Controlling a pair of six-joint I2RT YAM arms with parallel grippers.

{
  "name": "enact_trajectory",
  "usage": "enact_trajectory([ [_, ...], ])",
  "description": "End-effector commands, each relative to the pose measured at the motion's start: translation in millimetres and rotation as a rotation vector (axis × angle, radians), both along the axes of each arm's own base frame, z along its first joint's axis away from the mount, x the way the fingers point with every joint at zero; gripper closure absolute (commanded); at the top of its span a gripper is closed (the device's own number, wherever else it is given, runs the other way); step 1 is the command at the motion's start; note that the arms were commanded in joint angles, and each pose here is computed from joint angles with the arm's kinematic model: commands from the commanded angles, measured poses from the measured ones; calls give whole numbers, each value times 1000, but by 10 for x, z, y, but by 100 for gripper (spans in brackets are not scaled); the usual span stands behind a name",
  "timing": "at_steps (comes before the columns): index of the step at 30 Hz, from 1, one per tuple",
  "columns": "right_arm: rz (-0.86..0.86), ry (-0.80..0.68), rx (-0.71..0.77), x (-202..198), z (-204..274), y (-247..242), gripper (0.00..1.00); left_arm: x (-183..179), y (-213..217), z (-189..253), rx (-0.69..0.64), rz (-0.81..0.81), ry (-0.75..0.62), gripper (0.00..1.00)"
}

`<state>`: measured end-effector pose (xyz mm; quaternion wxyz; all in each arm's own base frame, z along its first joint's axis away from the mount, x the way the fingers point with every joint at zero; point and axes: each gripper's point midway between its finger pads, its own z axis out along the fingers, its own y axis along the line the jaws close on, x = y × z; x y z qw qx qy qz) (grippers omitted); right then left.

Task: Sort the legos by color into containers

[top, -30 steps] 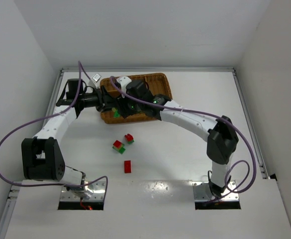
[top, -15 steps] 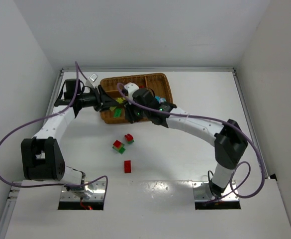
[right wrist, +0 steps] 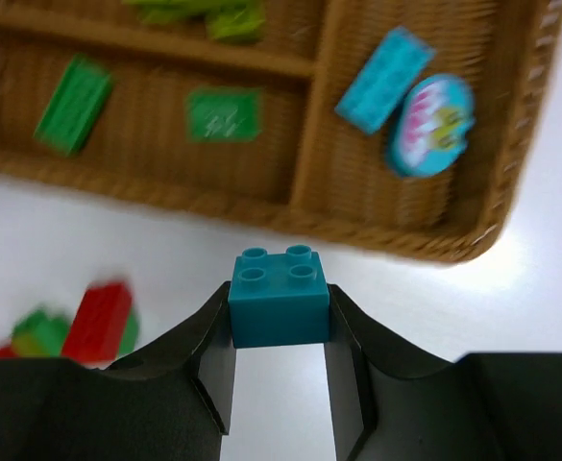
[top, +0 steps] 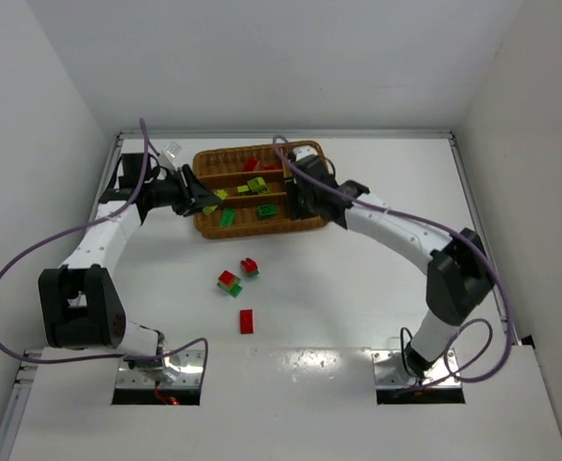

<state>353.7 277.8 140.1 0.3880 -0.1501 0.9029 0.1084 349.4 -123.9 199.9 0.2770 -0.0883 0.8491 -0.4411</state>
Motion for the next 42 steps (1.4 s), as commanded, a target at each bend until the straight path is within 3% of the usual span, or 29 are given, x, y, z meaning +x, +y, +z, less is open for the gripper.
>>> enact_trajectory([
  [1, -180, 81, -4, 386, -81, -305, 99, 45, 93, 114, 91, 24, -63, 100],
  [5, -239, 106, -31, 804, -160, -346, 98, 32, 115, 13, 233, 62, -62, 100],
  [15, -317, 109, -36, 1608, -399, -468, 85, -23, -6, -23, 329, 39, -62, 100],
  [16, -326, 108, -35, 1677, -434, -491, 81, -29, -43, -54, 329, 27, -55, 100],
  [17, -328, 112, -28, 1692, -436, -521, 67, -20, -72, -26, 335, 24, -65, 100],
  [19, -324, 106, -19, 1749, -439, -542, 51, -8, -124, -31, 335, 10, -65, 100],
  [21, -318, 102, -8, 1761, -428, -519, 40, 34, -156, -89, 344, 2, -50, 100],
  [23, -326, 81, 7, 1784, -284, -567, 37, 60, -240, -48, 342, -17, -62, 100],
  [28, -331, 24, 36, 1659, -1, -642, 39, 176, -358, -21, 353, -35, -74, 100],
  [30, -359, 1, 37, 1581, 12, -728, 47, 204, -410, -29, 348, -41, -67, 100],
  [31, -366, -51, 64, 1528, 273, -773, 53, 221, -469, 8, 346, -53, -78, 100],
  [32, -396, -47, 74, 1439, 179, -831, 59, 254, -461, 3, 353, -45, -78, 100],
  [33, -424, -64, 80, 1382, 221, -898, 71, 274, -522, 22, 352, -58, -85, 100],
  [36, -468, -89, 100, 1069, 272, -1089, 85, 275, -597, 29, 354, -65, -86, 100],
  [42, -519, -52, 81, 441, 73, -1417, 89, 351, -492, -46, 442, 2, -78, 100],
])
